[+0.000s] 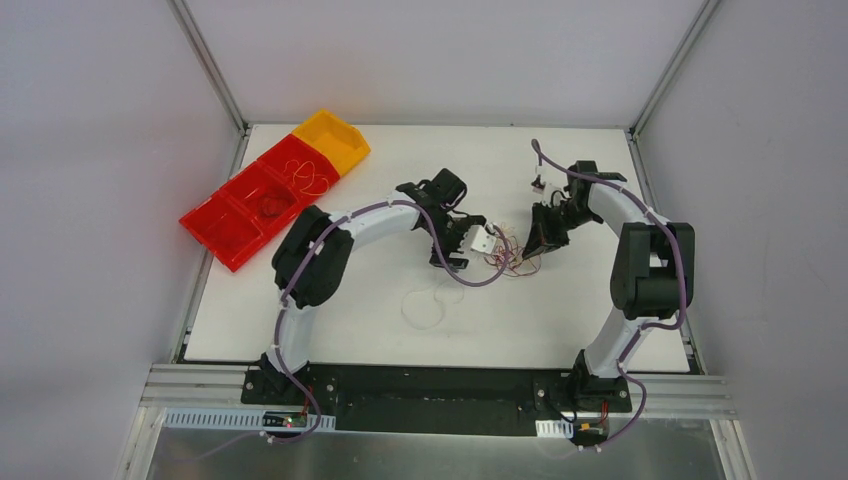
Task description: Untangle the cables
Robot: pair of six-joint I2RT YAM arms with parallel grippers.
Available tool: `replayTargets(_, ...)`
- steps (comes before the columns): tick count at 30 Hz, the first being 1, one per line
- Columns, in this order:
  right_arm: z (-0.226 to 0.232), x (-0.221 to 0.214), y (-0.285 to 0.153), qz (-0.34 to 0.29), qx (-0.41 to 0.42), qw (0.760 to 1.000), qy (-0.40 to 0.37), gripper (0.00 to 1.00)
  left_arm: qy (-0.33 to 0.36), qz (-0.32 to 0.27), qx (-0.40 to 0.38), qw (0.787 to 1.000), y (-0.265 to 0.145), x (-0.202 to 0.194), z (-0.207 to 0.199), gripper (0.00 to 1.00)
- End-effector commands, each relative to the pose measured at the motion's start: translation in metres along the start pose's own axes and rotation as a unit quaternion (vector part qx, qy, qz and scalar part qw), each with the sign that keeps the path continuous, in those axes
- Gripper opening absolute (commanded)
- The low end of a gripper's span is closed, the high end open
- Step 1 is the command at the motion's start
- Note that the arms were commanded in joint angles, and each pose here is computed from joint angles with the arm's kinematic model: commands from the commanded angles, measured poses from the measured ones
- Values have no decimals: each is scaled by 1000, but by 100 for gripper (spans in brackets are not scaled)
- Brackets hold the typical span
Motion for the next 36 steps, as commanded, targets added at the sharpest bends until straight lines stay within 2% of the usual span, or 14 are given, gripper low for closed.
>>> replayTargets(1,5,0,-5,-12,16,1000,3,0,38,7,-3,999,11,4,16,68)
replayTargets(5,3,1,-8,-17,13,1000,4,0,30,47,-5,998,15,-14,16,31)
replayTargets(8,-5,-1,-15,-24,6,1000,13,0,-3,54,16,998,-13,-14,16,1)
replayTargets(11,-18,-5,-21,-24,-11,999,22,0,-76,19,58,995,-70,3,28,0)
replayTargets(13,-26,-9,-24,-23,-23,999,25,0,-122,-21,100,987,-123,14,44,0)
replayTargets(16,-33,-12,-25,-20,-34,999,28,0,-178,-82,185,963,-199,36,76,0)
replayTargets(18,-35,-14,-24,-19,-41,999,27,0,-199,-130,251,938,-256,55,101,0)
replayTargets(22,-37,-17,-22,-15,-49,998,28,0,-239,-222,361,874,-349,79,142,0)
replayTargets(25,-38,-16,-23,-15,-51,998,29,0,-242,-306,439,810,-408,92,168,0)
replayTargets(28,-38,-15,-25,-15,-52,998,28,0,-207,-364,531,737,-461,99,184,0)
replayTargets(30,-38,-15,-25,-14,-53,998,29,0,-181,-385,571,702,-484,102,189,0)
replayTargets(31,-37,-14,-26,-13,-52,998,28,0,-174,-389,574,699,-489,104,189,0)
replayTargets(33,-37,-14,-27,-12,-53,998,27,0,-174,-397,547,716,-483,109,184,0)
replayTargets(36,-38,-14,-27,-11,-55,998,26,0,-198,-399,451,773,-445,110,170,0)
Point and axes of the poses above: each gripper's point midway between its finger pads, its own y axis out along the fingers, its own z axis along the line the jaws close on, x = y × z, the point moved 4 cm from there along -y, back along the fingers, and after that the axes turned 12 degrees about -y, right-handed, at the moved point
